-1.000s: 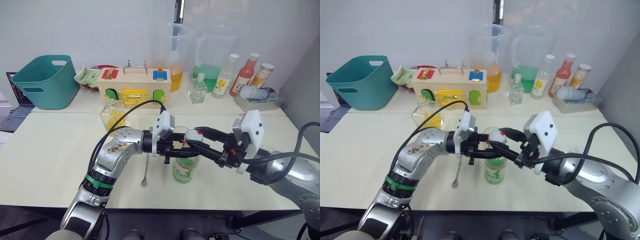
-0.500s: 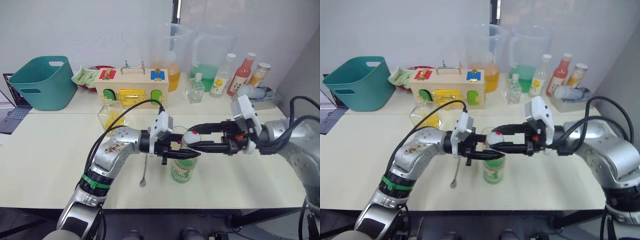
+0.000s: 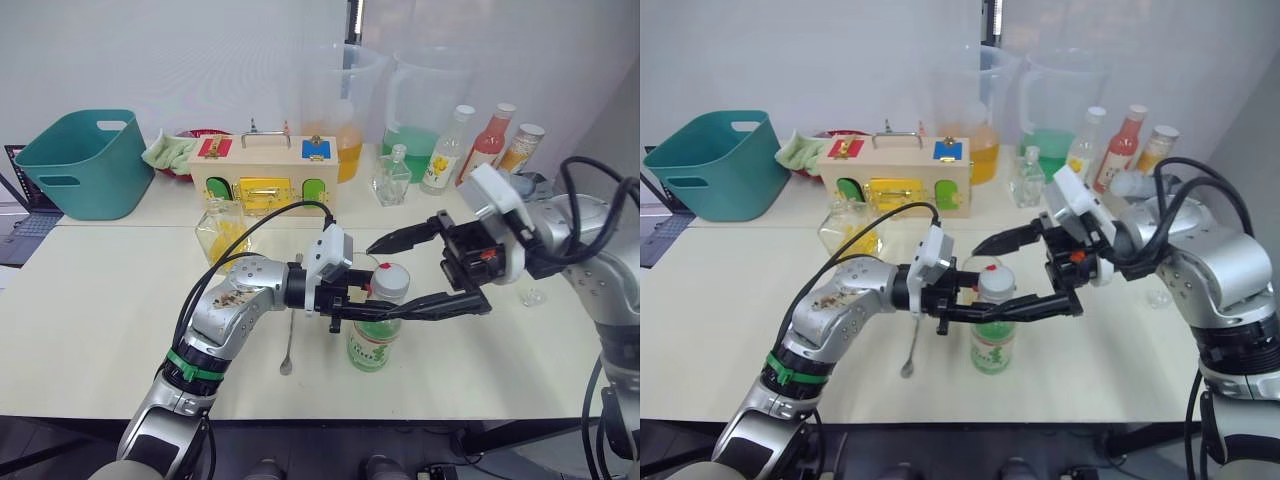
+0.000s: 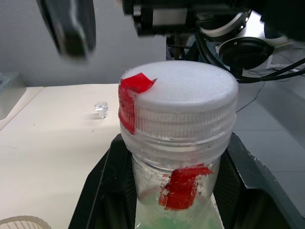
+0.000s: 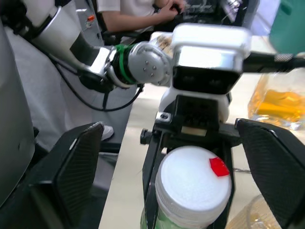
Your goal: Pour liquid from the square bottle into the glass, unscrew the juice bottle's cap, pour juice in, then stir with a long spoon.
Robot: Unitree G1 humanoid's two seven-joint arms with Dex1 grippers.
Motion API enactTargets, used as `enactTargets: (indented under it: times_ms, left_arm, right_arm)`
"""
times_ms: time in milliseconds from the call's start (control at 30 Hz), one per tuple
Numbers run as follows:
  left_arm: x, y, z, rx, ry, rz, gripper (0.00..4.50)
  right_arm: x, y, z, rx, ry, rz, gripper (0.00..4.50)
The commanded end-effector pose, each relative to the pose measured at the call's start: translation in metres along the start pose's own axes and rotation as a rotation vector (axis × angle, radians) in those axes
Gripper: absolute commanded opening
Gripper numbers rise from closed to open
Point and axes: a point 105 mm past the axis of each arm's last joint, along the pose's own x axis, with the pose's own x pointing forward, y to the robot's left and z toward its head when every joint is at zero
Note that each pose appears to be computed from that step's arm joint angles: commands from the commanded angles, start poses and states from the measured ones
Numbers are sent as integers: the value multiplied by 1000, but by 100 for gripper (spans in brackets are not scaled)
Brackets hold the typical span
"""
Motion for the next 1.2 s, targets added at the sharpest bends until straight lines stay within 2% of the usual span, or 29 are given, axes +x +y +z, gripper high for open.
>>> enactTargets:
  times_ms: [33, 233, 367, 667, 767, 967, 1067, 1200]
  left_arm:
    - [0, -1, 2, 3, -9, 0, 153]
    - [3, -2, -1, -5, -12, -25, 153]
    - [5, -1, -1, -4, -17, -34, 153]
    - [8, 1, 0, 1, -23, -49, 153]
    - [8, 1, 0, 3, -25, -50, 153]
    - [7, 3, 1, 9, -25, -37, 153]
    - [6, 3, 1, 11, -24, -30, 153]
    - [5, 3, 1, 13, -22, -21, 153]
  right_arm:
    - [-5, 13, 11, -51, -40, -149, 450]
    - [-6, 14, -1, -7, -46, -439, 450]
    - [-7, 16, -7, 27, -38, -552, 450]
    - [-5, 18, -16, 87, -17, -644, 450]
    - [-3, 17, -19, 108, -7, -653, 372]
    - [-1, 15, -24, 139, 13, -642, 168]
    - [1, 15, -25, 146, 19, -624, 160]
    - [8, 20, -25, 124, 37, -519, 160]
